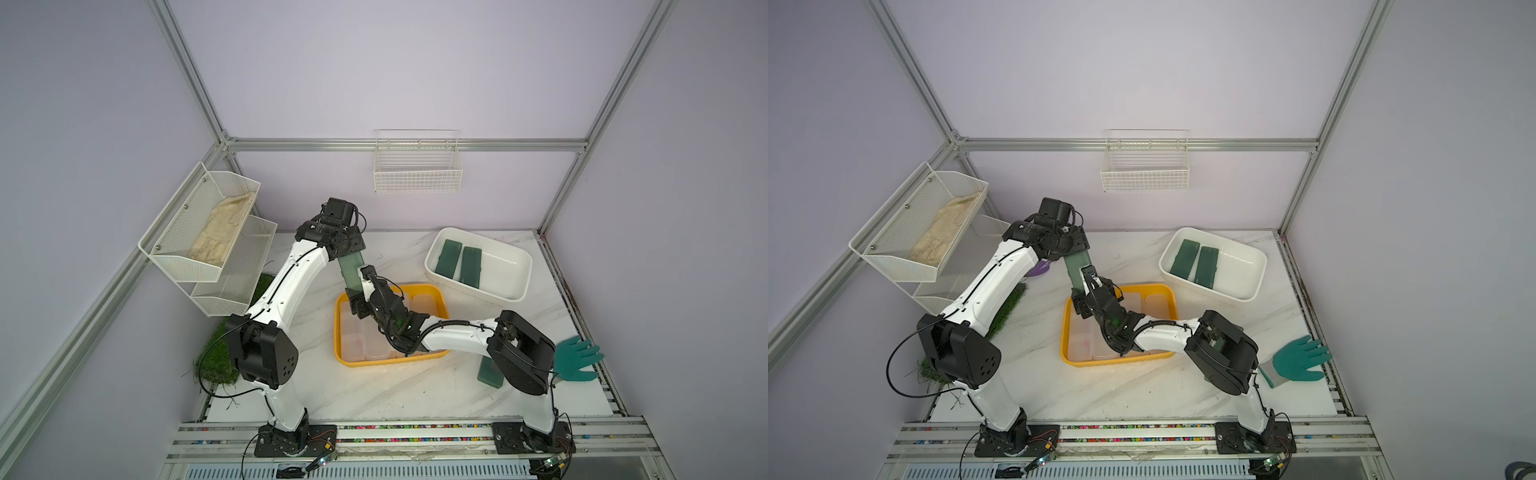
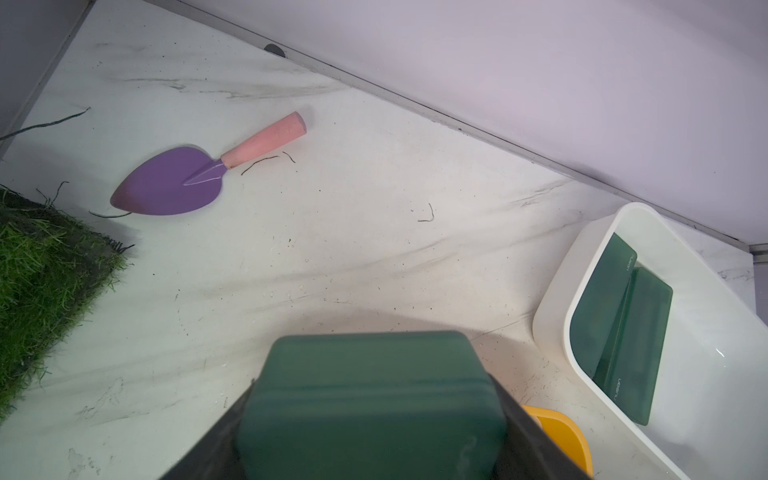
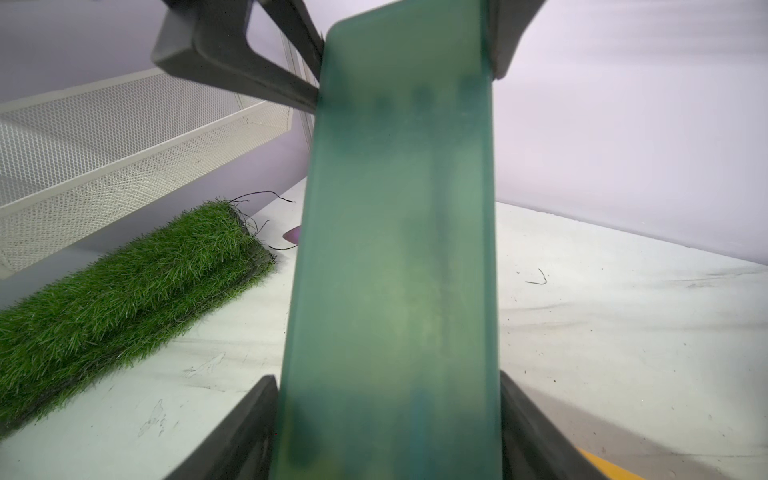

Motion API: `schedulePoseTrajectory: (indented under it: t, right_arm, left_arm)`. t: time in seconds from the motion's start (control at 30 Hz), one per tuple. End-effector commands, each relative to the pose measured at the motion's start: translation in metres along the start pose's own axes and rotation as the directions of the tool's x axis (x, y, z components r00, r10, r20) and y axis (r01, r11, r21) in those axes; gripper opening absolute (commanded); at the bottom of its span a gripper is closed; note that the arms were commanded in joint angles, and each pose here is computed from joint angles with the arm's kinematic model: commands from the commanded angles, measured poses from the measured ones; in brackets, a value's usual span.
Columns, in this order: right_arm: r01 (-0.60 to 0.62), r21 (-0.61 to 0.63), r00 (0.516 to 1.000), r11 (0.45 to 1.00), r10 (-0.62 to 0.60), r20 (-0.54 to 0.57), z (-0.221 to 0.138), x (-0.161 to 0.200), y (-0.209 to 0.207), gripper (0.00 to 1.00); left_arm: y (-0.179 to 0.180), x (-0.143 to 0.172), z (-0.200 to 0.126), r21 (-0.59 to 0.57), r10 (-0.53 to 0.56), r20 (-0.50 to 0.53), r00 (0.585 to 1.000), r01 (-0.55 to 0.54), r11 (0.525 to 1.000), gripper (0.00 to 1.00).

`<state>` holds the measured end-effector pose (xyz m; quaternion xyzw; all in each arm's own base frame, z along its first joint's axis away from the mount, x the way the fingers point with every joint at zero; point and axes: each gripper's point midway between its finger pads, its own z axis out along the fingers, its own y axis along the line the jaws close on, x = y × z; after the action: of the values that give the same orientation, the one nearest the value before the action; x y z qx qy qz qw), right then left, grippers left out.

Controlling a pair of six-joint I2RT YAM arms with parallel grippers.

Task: Place the pencil cases by color into the storage box
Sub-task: Pick up the pencil case from the center of the board.

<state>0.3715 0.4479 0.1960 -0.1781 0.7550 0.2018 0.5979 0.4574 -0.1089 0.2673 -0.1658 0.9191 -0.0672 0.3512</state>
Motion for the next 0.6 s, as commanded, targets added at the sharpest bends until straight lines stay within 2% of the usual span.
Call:
schedulePoseTrajectory:
  t: [0.0, 0.1, 0.3, 0.57]
  right_arm:
    - [-0.021, -0.001, 0.999, 1.0, 0.021, 0.042, -0.009, -0.024, -0.004, 0.62]
    - [-0.032, 0.001, 0.998, 0.999, 0.032, 0.051, -0.012, -0.028, -0.006, 0.62]
    - [-0.043, 0.005, 0.998, 0.999, 0.043, 0.054, -0.017, -0.031, -0.009, 0.62]
    - [-0.08, 0.032, 0.996, 0.996, 0.079, 0.042, -0.029, -0.036, -0.024, 0.61]
  left_arm:
    - [-0.014, -0.034, -0.046, 0.09, -0.023, 0.139, 0.99, 0.011, 0.996, 0.81]
    - [-0.013, -0.035, -0.051, 0.098, -0.029, 0.162, 0.986, 0.013, 0.995, 0.9]
    - [-0.008, -0.037, -0.057, 0.094, -0.024, 0.19, 0.981, 0.006, 0.996, 1.0]
    - [-0.001, -0.031, -0.058, 0.073, -0.004, 0.193, 0.981, -0.01, 0.997, 1.0]
